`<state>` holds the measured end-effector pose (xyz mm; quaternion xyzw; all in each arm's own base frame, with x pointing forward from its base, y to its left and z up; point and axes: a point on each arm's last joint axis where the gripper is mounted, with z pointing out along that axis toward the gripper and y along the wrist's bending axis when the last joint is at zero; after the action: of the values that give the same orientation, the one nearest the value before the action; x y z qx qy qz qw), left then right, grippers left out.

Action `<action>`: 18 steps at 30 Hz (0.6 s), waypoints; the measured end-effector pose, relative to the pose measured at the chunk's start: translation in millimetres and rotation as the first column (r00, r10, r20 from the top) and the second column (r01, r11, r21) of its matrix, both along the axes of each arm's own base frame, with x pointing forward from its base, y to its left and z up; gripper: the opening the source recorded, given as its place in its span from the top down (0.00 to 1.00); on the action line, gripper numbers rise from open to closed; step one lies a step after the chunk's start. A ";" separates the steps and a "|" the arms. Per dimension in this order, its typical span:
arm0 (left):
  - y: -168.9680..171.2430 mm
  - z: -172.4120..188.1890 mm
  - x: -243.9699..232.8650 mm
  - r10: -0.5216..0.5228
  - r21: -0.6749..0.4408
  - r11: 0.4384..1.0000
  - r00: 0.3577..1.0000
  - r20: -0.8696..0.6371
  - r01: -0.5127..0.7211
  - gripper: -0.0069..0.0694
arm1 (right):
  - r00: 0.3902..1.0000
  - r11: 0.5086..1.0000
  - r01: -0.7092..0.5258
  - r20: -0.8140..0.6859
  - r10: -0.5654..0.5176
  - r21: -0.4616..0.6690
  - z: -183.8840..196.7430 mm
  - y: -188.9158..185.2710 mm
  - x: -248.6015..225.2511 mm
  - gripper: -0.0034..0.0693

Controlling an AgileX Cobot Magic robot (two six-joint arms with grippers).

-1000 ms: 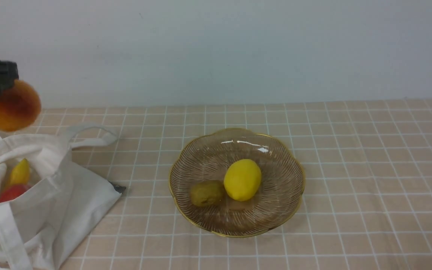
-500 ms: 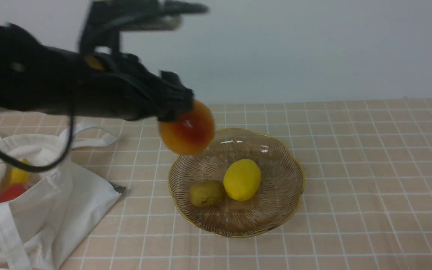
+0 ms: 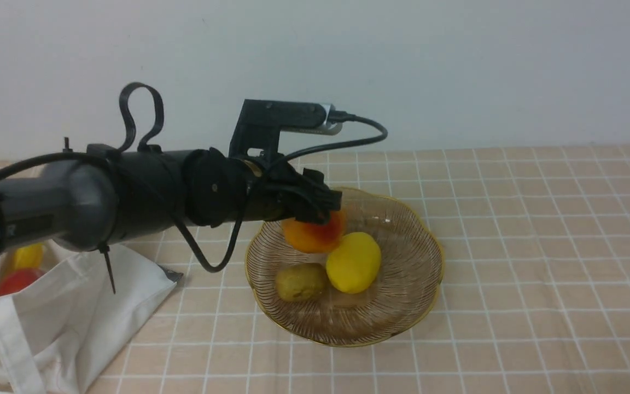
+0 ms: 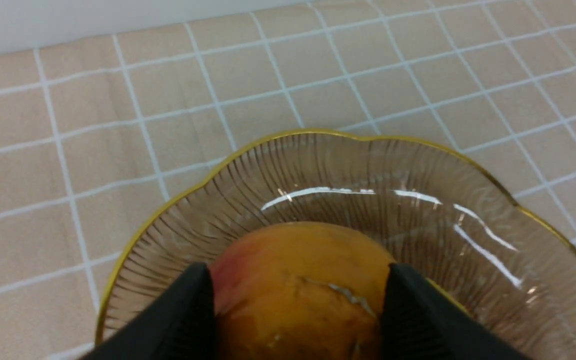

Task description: Take the fruit out of the bag on the brown coffee tablecloth and place them on the plate.

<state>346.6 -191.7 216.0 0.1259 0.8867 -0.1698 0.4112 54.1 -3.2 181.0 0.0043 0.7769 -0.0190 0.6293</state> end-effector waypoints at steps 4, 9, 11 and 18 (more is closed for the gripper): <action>5.7 -4.7 4.3 0.018 0.005 1.000 1.000 -0.010 -0.018 0.24 | 1.000 1.000 0.000 0.000 0.000 0.000 0.0 0.0 0.0 0.97; 7.8 -2.8 2.6 0.009 0.015 1.000 0.999 -0.036 -0.008 0.04 | 1.000 1.000 0.000 0.000 0.000 0.000 0.0 0.0 0.0 0.97; 9.5 5.4 -0.1 -0.015 0.033 0.999 0.999 -0.040 0.016 0.02 | 1.000 1.000 0.000 0.000 0.000 0.000 0.0 0.0 0.0 0.97; 38.6 93.2 -25.5 -0.083 0.108 0.991 0.992 0.095 0.072 0.30 | 1.000 1.000 0.000 0.000 0.000 0.000 0.0 0.0 0.0 0.97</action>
<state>321.2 -153.1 309.2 0.1898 0.8674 -0.1324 0.4405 54.1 -3.2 181.0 0.0042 0.7769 -0.0191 0.6293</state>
